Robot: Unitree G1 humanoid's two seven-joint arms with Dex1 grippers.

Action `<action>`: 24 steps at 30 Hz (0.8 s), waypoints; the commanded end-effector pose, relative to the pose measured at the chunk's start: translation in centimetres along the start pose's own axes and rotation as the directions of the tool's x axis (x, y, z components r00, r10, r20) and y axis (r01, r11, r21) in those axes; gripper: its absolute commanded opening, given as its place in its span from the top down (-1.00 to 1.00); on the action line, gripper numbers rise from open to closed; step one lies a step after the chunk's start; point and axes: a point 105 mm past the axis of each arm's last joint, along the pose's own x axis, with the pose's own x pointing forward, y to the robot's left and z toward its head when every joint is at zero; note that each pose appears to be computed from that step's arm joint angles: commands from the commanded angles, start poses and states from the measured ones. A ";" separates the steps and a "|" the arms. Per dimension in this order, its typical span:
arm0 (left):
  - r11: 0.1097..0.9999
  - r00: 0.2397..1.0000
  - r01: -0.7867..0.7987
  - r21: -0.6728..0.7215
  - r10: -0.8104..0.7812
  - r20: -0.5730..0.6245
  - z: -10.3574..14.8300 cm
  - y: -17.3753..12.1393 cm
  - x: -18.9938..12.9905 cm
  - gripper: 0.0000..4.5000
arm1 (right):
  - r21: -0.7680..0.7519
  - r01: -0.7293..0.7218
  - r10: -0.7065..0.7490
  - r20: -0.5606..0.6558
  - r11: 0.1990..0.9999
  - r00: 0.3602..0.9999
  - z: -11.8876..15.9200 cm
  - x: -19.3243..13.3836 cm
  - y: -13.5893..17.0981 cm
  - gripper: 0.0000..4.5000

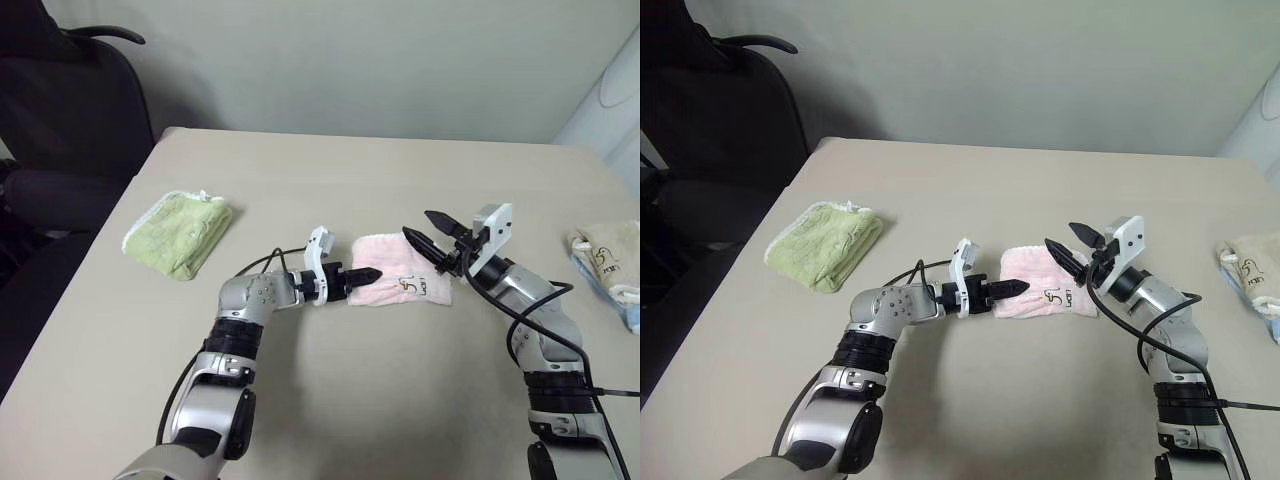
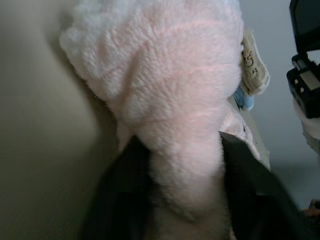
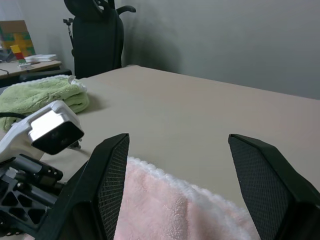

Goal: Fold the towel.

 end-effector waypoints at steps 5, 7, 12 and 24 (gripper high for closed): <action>0.999 0.998 0.036 0.004 -0.036 0.053 1.2 -0.8 0.4 0.99 | -0.042 0.027 -0.024 0.063 0.999 0.998 1.7 0.0 -0.6 -0.48; 0.999 0.996 0.042 0.003 -0.042 0.083 1.8 -1.0 0.2 0.99 | -0.046 0.038 -0.035 0.069 0.998 0.997 1.8 -0.1 -0.8 -0.48; 0.999 0.984 0.038 0.015 -0.040 0.173 3.9 -1.6 -0.3 0.99 | -0.079 0.129 -0.120 0.112 0.988 0.986 2.7 -0.5 -2.4 -0.48; 0.899 0.619 -0.417 0.138 0.170 0.767 20.4 -3.3 -19.9 0.99 | -0.084 0.273 -0.258 0.154 0.958 0.954 3.0 -1.4 -4.9 -0.48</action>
